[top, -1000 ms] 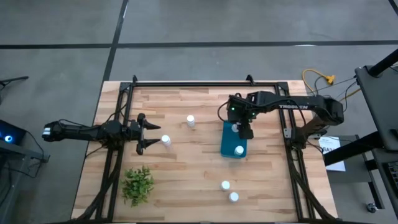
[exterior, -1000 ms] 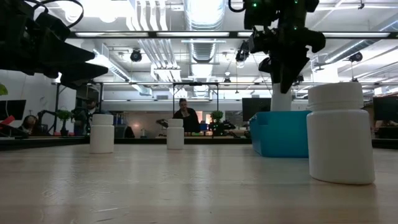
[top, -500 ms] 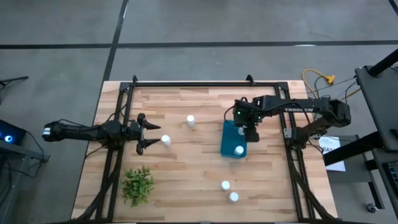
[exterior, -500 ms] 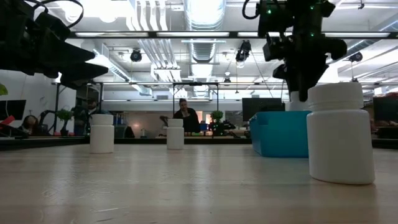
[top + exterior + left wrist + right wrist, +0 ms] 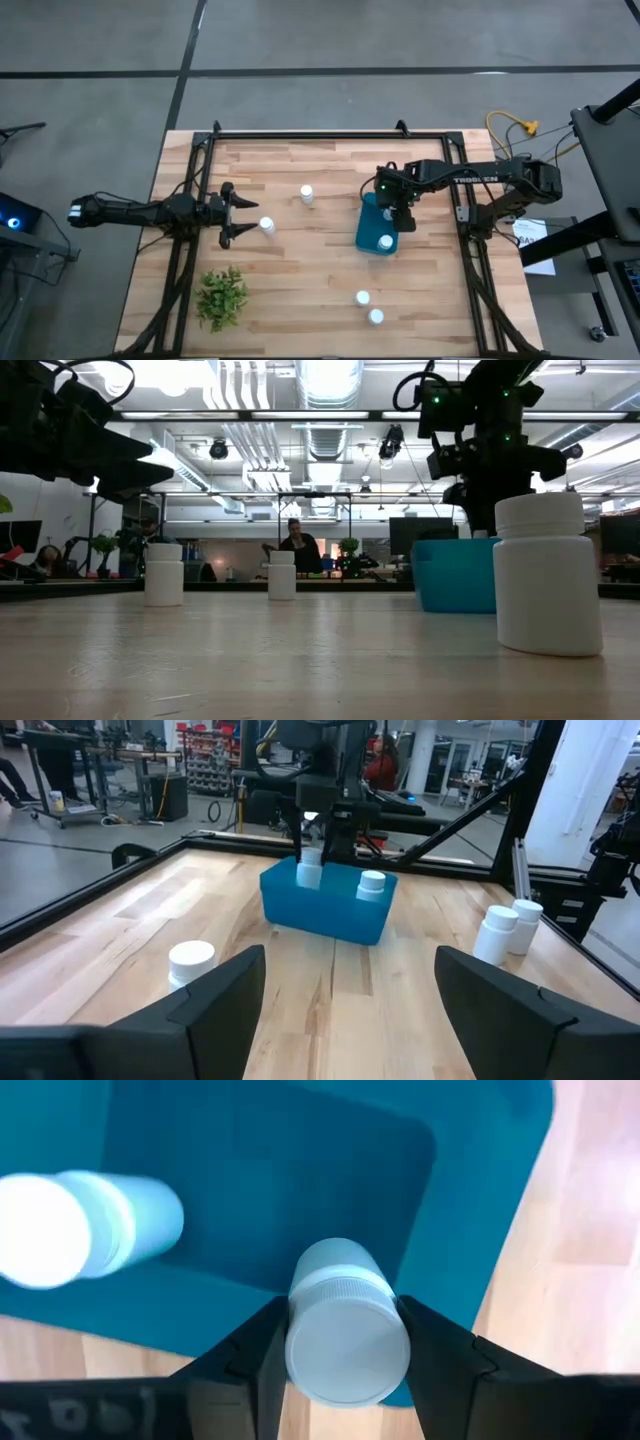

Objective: Pick and place pill bottles into a basket
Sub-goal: Put the white medicine bottle into the blue bin

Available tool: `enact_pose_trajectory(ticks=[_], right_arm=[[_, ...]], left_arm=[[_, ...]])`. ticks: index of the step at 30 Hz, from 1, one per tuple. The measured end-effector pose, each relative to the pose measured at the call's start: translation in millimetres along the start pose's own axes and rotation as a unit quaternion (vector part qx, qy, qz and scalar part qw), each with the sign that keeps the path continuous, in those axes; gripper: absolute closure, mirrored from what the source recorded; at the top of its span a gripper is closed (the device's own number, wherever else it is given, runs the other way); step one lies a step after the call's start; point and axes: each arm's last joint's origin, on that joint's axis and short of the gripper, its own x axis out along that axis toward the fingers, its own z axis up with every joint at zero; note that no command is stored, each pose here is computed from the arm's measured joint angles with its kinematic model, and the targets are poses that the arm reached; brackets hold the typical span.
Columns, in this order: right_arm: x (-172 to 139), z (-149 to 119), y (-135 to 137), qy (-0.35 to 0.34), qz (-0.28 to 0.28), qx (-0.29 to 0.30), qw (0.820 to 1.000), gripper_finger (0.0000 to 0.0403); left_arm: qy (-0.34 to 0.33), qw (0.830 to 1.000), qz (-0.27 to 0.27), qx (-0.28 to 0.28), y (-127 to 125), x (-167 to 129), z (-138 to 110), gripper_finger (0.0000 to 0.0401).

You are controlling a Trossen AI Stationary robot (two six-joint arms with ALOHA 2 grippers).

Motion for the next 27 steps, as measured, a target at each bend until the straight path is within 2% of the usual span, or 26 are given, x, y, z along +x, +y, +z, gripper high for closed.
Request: enact_pose_trajectory(ticks=[27], right_arm=[[3.8,-1.8,-1.2,0.006,-0.023,0.007,1.0,0.0255]], left_arm=[[0.0,1.0,0.0,0.0,0.1,0.1,-0.1,0.0127]])
